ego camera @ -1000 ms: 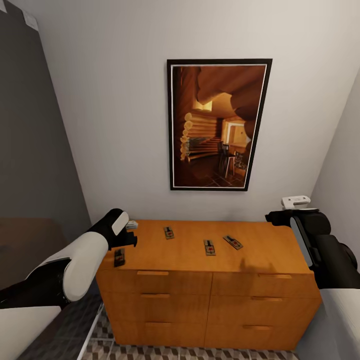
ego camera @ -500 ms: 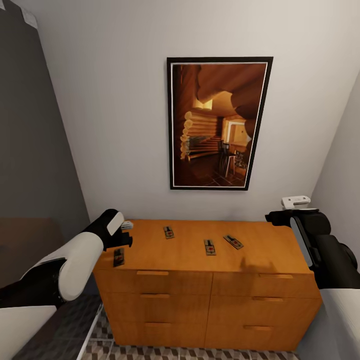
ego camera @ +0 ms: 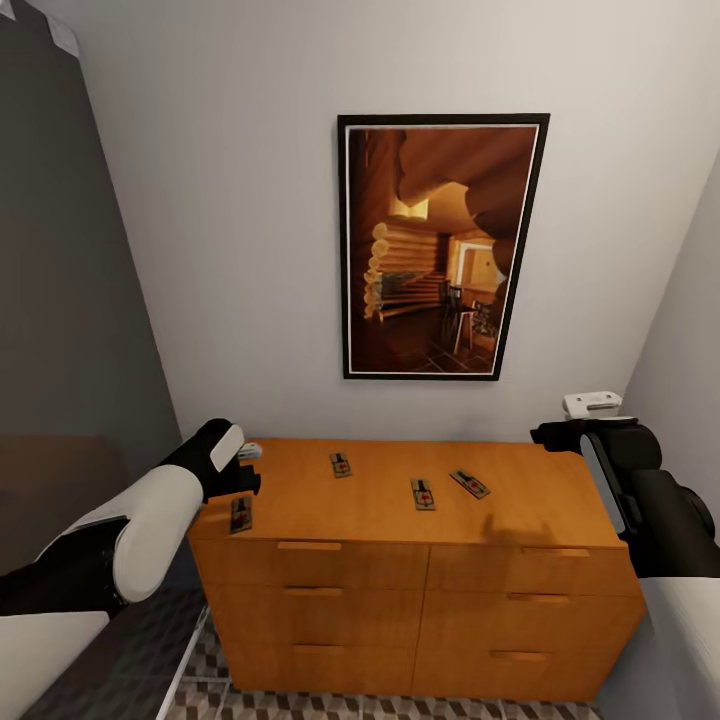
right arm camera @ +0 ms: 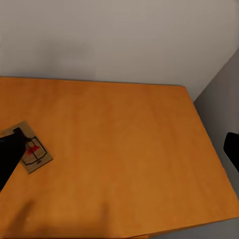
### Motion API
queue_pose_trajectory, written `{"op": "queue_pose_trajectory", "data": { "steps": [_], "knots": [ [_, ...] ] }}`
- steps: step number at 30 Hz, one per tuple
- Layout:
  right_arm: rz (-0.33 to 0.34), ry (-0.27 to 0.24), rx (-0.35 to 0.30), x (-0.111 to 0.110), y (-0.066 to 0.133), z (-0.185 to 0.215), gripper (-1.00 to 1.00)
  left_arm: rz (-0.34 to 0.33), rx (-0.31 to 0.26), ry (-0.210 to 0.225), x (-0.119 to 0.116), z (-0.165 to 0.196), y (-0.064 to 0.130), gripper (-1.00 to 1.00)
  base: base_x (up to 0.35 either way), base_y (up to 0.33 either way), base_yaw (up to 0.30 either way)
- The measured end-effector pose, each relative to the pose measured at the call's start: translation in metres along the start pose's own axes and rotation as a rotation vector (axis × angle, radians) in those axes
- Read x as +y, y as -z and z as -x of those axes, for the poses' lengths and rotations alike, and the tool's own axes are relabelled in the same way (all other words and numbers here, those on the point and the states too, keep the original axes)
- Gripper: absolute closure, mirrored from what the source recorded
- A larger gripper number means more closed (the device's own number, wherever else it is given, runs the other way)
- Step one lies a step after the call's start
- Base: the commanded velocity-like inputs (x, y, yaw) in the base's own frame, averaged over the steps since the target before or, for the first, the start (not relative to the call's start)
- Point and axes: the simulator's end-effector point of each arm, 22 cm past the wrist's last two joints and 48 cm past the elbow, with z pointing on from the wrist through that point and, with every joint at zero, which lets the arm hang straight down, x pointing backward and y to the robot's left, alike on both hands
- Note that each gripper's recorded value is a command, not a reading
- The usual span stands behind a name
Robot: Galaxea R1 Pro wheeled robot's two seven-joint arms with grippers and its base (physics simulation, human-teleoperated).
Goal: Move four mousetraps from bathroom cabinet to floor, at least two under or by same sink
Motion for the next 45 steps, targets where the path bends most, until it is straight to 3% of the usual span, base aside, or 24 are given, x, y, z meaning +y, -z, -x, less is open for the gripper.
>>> {"op": "queue_pose_trajectory", "data": {
  "steps": [23, 45],
  "knots": [
    [-0.001, -0.001, 0.000, -0.001, 0.000, 0.000, -1.00, -0.002, 0.002, -0.002, -0.001, -0.001, 0.000, -1.00, -0.004, 0.025, 0.000],
    [-0.002, -0.002, 0.000, -0.002, 0.000, 0.000, -1.00, 0.001, 0.056, -0.025, -0.004, -0.022, -0.011, -1.00, 0.000, 0.000, 0.000]
  ]
}}
